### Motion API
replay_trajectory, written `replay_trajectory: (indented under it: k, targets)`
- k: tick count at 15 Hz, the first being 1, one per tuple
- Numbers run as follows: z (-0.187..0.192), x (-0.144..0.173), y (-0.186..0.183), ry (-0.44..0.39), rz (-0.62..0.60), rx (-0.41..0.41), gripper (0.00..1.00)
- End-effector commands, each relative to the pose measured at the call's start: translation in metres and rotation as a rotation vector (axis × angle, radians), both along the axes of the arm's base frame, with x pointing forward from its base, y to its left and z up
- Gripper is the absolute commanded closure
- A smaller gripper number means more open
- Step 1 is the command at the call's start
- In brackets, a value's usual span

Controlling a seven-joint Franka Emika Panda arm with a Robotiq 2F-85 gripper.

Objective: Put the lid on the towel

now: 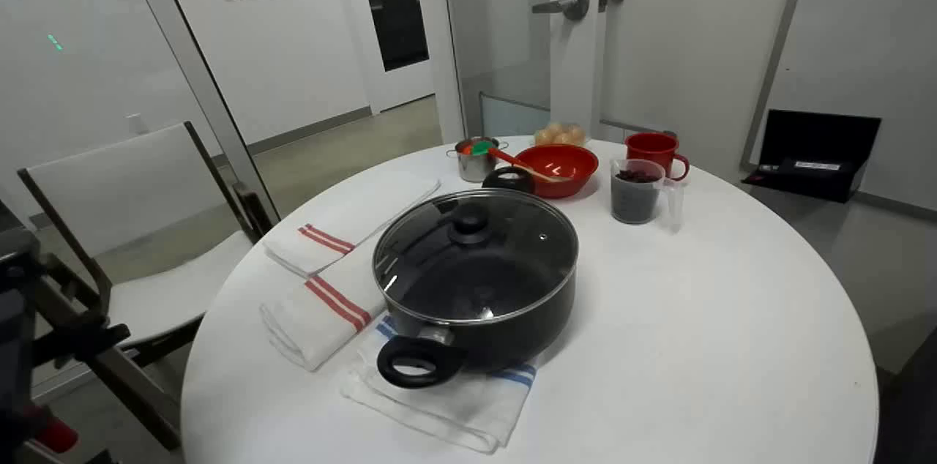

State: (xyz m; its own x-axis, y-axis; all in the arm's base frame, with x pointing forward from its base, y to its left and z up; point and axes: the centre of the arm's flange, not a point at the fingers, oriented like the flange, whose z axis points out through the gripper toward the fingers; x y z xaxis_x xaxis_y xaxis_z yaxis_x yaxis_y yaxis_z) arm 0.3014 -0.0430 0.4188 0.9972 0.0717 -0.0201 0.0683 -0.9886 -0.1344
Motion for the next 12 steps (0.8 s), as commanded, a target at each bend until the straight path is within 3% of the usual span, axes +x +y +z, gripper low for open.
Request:
replay_trajectory:
  k: [1,7,12]
  targets:
    - [0.0,0.0,0.0,0.001,0.0,0.0,0.0]
    - [-0.001,0.002,-0.001,0.005,0.001,0.001,0.0]
    - [-0.022,0.034,-0.016,0.037,-0.016,-0.027,0.0]
